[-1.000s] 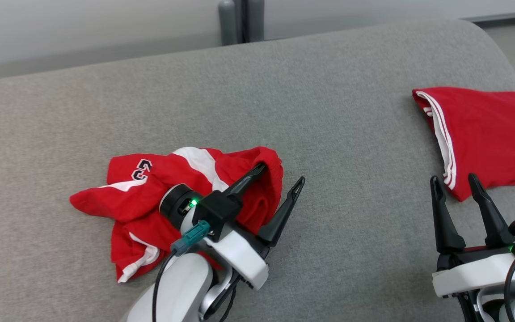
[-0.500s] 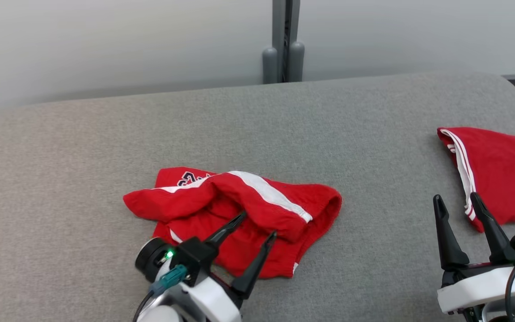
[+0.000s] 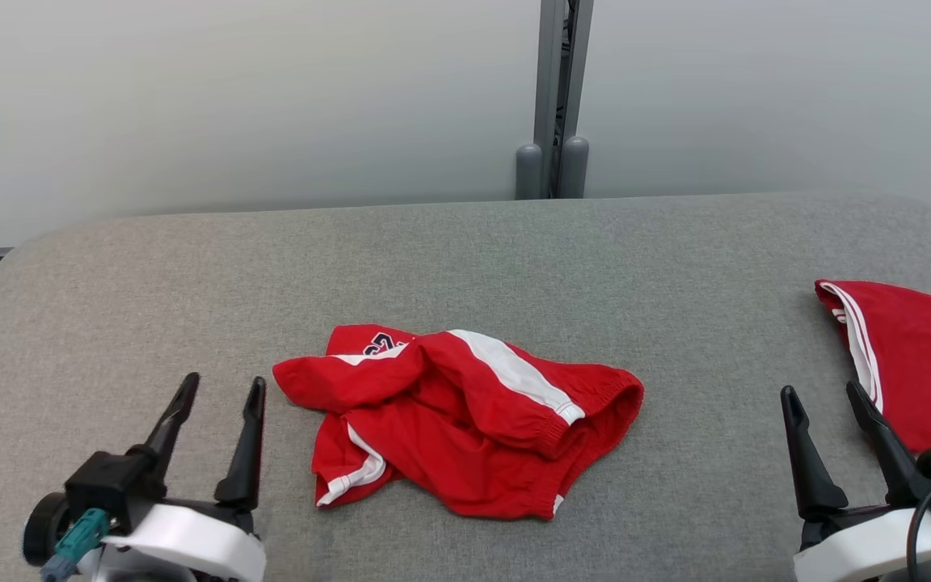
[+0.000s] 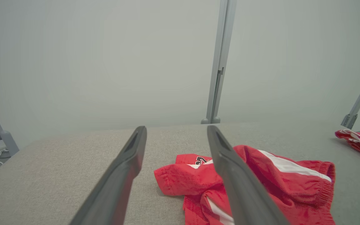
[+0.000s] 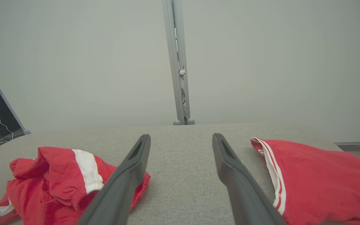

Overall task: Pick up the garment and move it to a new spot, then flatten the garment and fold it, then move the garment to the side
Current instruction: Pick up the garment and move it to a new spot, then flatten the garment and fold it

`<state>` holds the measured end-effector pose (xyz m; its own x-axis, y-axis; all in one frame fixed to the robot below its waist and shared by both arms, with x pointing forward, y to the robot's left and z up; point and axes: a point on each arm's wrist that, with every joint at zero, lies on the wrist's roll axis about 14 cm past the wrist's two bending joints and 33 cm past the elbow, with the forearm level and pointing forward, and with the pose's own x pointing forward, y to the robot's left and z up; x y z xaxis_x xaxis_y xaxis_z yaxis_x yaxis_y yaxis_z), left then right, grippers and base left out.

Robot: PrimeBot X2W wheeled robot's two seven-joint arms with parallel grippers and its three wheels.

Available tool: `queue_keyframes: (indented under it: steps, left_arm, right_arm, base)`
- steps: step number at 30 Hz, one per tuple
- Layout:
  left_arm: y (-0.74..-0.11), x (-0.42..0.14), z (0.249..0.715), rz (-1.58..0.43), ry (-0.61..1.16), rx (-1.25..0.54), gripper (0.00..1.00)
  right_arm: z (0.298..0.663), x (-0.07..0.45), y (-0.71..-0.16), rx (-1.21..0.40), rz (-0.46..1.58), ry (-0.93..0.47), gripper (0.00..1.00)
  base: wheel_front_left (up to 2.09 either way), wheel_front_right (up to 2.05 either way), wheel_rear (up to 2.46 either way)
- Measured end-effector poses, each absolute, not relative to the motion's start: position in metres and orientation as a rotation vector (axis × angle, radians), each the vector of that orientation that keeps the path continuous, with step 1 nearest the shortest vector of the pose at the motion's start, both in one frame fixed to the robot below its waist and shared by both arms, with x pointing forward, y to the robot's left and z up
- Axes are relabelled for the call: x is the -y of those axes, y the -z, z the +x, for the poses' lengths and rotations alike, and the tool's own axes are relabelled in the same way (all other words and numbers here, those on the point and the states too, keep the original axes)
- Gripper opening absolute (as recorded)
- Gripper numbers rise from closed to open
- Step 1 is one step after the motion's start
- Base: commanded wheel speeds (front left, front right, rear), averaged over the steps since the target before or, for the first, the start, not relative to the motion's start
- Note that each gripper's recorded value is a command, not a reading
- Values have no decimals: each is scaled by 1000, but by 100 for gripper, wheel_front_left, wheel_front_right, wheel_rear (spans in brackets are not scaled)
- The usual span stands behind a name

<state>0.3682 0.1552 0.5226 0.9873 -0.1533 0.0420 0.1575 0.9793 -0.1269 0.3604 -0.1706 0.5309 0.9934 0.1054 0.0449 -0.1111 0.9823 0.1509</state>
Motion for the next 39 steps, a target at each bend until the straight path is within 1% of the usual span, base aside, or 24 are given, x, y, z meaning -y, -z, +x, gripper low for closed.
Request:
queue_keyframes:
  steps: [4, 8, 23, 39]
  left_arm:
    - [-528, -188, 357, -126, 55, 56, 100]
    - [-533, -204, 349, -115, 19, 70, 100]
    - [-517, -193, 333, -144, 49, -7, 100]
    - [-516, -194, 329, -134, 40, -26, 100]
  right_arm:
    - [359, 166, -534, 40, 150, -127, 100]
    - [357, 165, -531, 25, 146, -136, 100]
    - [340, 173, -520, -17, 141, -116, 100]
    - [340, 172, -519, -23, 142, -119, 100]
  base:
    - [0, 0, 0]
    - [0, 0, 0]
    - [0, 0, 0]
    - [0, 0, 0]
